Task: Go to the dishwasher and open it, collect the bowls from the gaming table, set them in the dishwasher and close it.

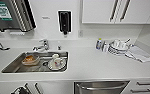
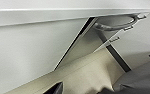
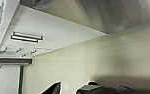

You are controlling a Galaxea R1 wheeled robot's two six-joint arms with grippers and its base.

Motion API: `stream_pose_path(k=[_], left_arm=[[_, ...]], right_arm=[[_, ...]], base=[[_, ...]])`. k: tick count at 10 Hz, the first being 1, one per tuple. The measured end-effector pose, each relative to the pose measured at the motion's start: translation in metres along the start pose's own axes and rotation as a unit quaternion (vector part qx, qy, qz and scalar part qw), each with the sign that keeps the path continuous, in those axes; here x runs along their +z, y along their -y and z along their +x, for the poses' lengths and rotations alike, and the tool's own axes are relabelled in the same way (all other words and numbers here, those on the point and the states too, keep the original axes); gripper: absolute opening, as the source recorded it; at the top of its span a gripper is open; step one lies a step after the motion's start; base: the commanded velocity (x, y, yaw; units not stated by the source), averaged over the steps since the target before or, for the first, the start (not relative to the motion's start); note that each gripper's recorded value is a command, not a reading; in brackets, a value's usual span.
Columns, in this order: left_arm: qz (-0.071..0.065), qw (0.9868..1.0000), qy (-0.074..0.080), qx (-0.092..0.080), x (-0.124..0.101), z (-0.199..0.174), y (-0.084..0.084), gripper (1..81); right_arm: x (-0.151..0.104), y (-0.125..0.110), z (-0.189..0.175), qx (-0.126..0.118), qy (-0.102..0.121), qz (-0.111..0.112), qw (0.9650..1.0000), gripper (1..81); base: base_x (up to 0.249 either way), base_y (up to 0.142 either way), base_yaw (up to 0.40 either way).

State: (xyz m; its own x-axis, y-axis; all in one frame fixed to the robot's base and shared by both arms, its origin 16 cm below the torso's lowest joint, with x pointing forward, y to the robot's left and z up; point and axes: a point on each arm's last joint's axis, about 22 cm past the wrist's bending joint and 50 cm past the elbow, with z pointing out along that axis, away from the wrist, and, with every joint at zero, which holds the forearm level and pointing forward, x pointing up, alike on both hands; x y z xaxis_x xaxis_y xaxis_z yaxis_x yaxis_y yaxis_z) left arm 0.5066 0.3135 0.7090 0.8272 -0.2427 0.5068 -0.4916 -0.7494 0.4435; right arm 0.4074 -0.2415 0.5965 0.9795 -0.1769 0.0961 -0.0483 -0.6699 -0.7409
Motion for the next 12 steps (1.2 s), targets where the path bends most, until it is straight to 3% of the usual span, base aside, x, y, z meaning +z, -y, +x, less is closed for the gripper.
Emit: stream_pose_path(k=[1, 3, 4, 6, 7, 9, 10, 11, 12], left_arm=[[0.003, 1.0, 0.003, -0.001, 0.005, 0.0, 0.005, 81.1], [-0.001, 1.0, 0.004, -0.006, 0.015, 0.003, 0.007, 81.1], [0.001, 0.9999, 0.008, -0.013, 0.014, 0.001, 0.009, 81.1], [0.007, 0.9985, 0.02, -0.051, 0.019, -0.003, 0.024, 81.1], [0.007, 0.998, 0.022, -0.059, 0.02, -0.004, 0.026, 81.1], [-0.008, 0.9979, 0.029, -0.057, 0.032, -0.009, 0.014, 81.1], [-0.01, 0.9983, 0.024, -0.052, 0.033, -0.006, 0.013, 81.1], [-0.006, 0.9991, 0.012, -0.041, 0.034, -0.001, 0.015, 81.1], [-0.006, 0.9997, -0.014, -0.018, 0.037, 0.012, 0.014, 81.1]], right_arm=[[0.004, -0.008, -0.002, 0.003, 0.003, -0.007, 1.0, 81.1], [0.017, -0.002, -0.001, -0.001, 0.013, -0.001, 0.9999, 81.1], [0.017, -0.004, -0.002, 0.009, 0.017, -0.004, 0.9998, 81.1], [0.015, -0.007, 0.0, 0.012, 0.015, -0.008, 0.9998, 81.1], [0.016, -0.008, 0.001, 0.012, 0.015, -0.009, 0.9998, 81.1], [0.017, -0.015, 0.004, 0.016, 0.012, -0.016, 0.9997, 81.1], [0.022, -0.016, 0.005, 0.021, 0.012, -0.016, 0.9996, 81.1], [0.029, -0.013, 0.005, 0.027, 0.014, -0.012, 0.9995, 81.1], [0.033, -0.012, 0.008, 0.035, 0.013, -0.012, 0.9992, 81.1]], base=[[0.0, 0.0, 0.0], [0.0, 0.0, 0.0], [0.0, 0.0, 0.0], [0.0, 0.0, 0.0], [0.0, 0.0, 0.0], [0.0, 0.0, 0.0], [0.0, 0.0, 0.0], [0.0, 0.0, 0.0], [0.0, 0.0, 0.0]])
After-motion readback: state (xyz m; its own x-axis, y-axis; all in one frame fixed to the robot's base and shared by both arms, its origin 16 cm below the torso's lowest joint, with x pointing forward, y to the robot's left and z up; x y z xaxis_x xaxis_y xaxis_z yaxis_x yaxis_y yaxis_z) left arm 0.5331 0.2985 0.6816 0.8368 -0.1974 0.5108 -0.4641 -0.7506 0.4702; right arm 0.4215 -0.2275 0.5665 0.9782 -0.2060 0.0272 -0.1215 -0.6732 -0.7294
